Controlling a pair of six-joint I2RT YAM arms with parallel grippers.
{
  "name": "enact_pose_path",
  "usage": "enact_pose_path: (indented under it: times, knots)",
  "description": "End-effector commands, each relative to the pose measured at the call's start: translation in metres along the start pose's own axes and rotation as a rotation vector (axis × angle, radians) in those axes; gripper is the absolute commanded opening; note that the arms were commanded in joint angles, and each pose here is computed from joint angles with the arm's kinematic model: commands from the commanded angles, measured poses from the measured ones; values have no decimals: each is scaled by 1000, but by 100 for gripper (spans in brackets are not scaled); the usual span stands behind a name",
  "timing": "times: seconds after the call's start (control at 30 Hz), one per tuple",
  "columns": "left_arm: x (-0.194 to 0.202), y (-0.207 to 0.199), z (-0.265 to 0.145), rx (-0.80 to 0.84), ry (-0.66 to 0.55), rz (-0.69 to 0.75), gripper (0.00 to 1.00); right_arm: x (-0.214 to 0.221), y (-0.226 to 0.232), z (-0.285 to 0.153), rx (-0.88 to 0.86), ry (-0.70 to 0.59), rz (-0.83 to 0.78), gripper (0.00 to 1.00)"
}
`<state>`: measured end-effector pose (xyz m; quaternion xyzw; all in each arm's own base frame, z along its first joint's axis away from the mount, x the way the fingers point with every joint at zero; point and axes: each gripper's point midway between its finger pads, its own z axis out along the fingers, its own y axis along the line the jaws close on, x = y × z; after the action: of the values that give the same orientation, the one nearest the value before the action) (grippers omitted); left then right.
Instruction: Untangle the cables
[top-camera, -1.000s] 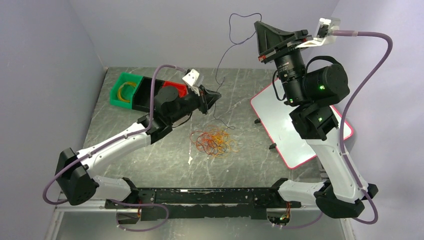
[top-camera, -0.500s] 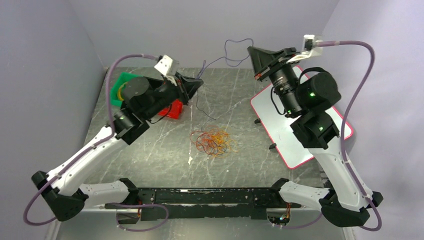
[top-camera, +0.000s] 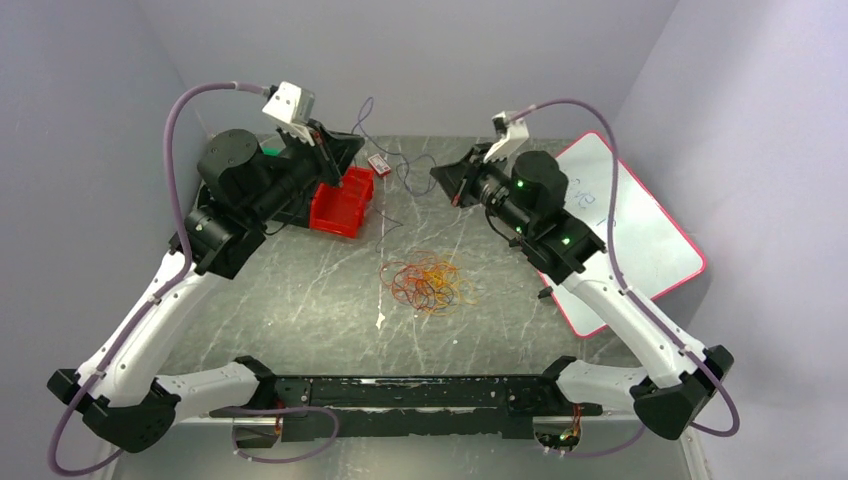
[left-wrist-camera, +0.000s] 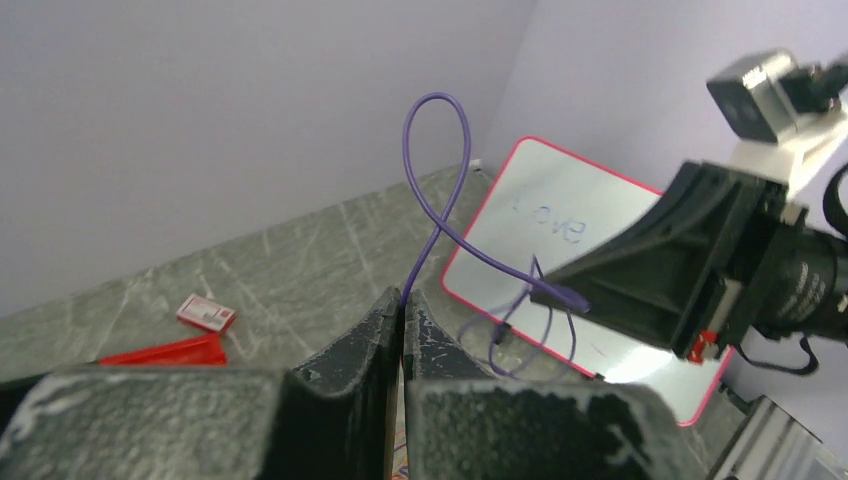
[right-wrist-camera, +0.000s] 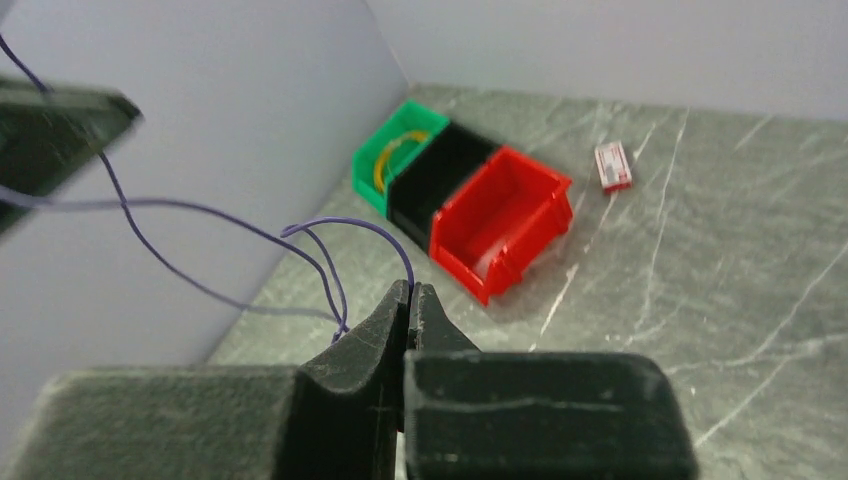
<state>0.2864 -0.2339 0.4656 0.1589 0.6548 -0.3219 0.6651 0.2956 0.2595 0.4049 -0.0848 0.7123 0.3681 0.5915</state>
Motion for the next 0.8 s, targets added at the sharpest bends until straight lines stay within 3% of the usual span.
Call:
enact_pose_path:
  times: [0.0, 0.17, 0.33, 0.57, 0.77]
  knots:
    - [-3, 23, -2, -43, 21, -32, 7, 20, 8, 7, -71, 32, 24, 0]
    - [-1, 49, 5, -77, 33, -57, 7, 47, 9, 28, -122, 93, 31, 6]
    - [-10, 67, 10, -77, 18, -69, 7, 61, 2, 41, -111, 122, 18, 18]
    - [-25, 86, 11, -73, -12, -74, 7, 67, -8, 32, -69, 131, -6, 36]
    - [-29, 97, 16, -77, -9, -42, 7, 76, -19, 16, -30, 140, -5, 41]
